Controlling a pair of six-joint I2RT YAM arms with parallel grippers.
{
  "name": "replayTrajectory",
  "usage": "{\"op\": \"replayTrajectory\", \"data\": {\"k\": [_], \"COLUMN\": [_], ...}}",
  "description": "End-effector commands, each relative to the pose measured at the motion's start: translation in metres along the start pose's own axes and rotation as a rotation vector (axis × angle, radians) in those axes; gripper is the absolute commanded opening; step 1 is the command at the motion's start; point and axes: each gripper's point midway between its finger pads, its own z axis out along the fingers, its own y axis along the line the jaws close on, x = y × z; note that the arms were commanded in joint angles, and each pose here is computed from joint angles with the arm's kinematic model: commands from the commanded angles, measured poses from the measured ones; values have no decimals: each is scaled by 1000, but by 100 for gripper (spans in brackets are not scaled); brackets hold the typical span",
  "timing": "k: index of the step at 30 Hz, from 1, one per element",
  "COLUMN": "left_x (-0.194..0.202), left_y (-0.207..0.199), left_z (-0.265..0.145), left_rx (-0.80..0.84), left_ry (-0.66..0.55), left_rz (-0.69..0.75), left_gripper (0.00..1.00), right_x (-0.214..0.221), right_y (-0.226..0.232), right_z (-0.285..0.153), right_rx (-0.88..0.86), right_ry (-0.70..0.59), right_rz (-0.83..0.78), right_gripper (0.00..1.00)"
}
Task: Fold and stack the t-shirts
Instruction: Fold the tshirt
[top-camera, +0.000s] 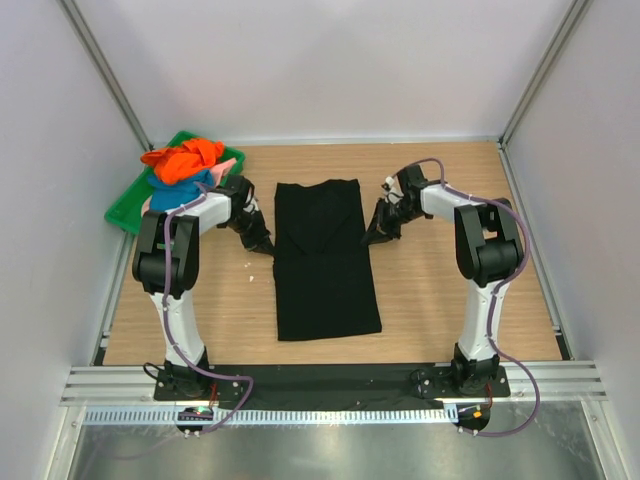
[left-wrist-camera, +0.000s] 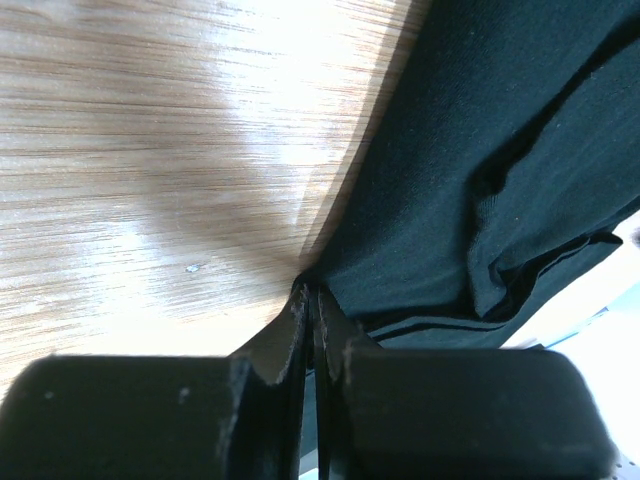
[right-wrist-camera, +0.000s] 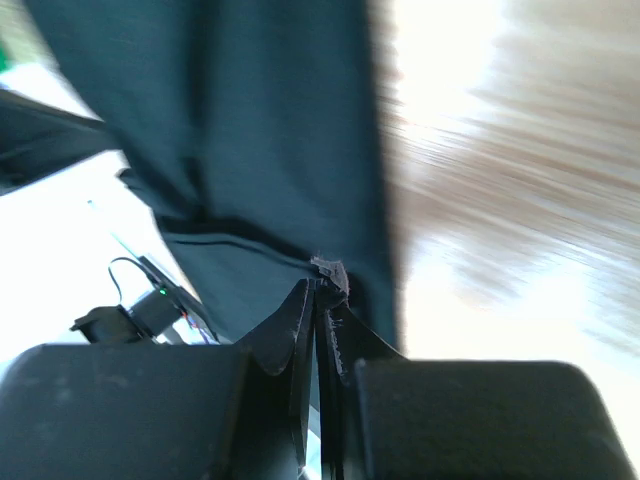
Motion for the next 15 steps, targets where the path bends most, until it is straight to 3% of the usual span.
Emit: {"op": "replayTrajectory", "data": {"k": [1, 9, 13, 15], "left_x": [-14, -14, -16, -18], "left_y": [0, 0, -6, -14], "left_z": [-3, -4, -14, -25], "left_rx": [-10, -13, 0, 14], "left_ry": [-55, -52, -73, -89], "left_rz": [14, 10, 13, 17], "left_gripper": [5, 5, 6, 11], "right_x": [12, -4, -13, -15], "right_y": [-27, -55, -26, -16], "right_z": [14, 13, -12, -21], "right_rx": [40, 209, 180, 167], "right_ry": [34, 7, -37, -55], "right_rz": [51, 7, -32, -48], "right_gripper": [10, 10, 12, 14]}}
